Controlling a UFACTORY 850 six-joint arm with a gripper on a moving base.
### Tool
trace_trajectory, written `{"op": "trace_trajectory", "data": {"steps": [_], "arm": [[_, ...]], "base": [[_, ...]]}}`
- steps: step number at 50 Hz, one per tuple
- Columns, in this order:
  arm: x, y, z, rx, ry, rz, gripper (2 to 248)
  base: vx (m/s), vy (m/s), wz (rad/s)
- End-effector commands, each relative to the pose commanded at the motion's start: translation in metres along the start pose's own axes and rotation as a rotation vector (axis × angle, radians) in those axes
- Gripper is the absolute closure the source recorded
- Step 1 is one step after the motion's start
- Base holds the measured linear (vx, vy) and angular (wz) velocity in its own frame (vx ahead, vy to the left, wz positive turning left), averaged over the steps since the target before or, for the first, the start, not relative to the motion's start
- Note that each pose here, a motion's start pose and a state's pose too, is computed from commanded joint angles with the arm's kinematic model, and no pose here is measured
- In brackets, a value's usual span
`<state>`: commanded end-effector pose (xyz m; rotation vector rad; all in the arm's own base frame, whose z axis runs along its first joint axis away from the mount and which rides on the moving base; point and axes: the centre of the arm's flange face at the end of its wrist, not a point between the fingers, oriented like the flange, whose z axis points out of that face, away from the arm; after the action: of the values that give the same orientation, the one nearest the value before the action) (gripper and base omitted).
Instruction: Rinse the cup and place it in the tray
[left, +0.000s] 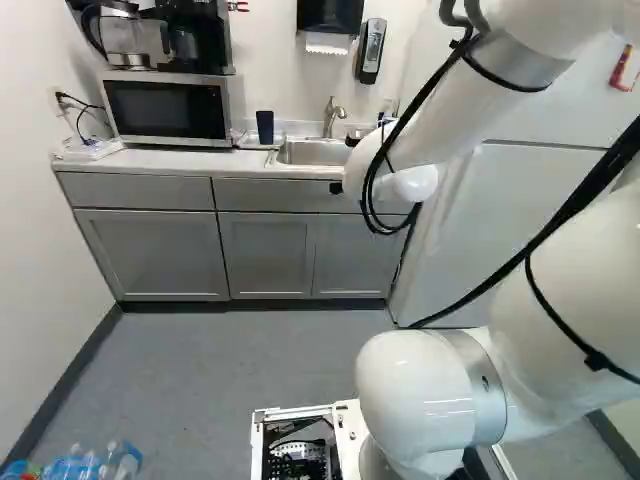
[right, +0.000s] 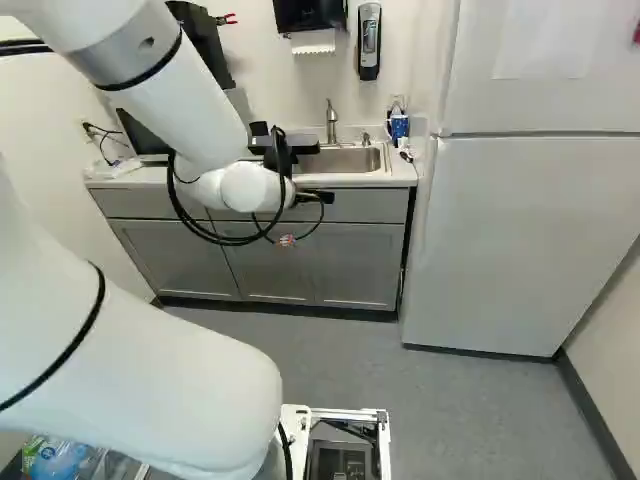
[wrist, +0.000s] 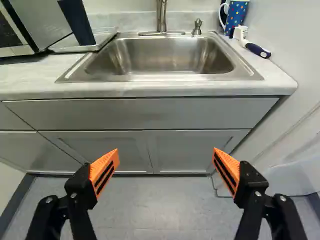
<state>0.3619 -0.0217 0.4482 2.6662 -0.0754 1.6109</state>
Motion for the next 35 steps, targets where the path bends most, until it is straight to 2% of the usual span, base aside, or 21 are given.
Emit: {"op": "trace_trajectory", "data": {"steps": [17,35], "arm": [[-0.042,-0.007,-0.011,0.018,0.054,-0.009,3],[-0.076,-0.012,-0.024,0.032,0.098,-0.016,3]], "base": [[0.0,0.0,0.0],[0.0,0.0,0.0]]}}
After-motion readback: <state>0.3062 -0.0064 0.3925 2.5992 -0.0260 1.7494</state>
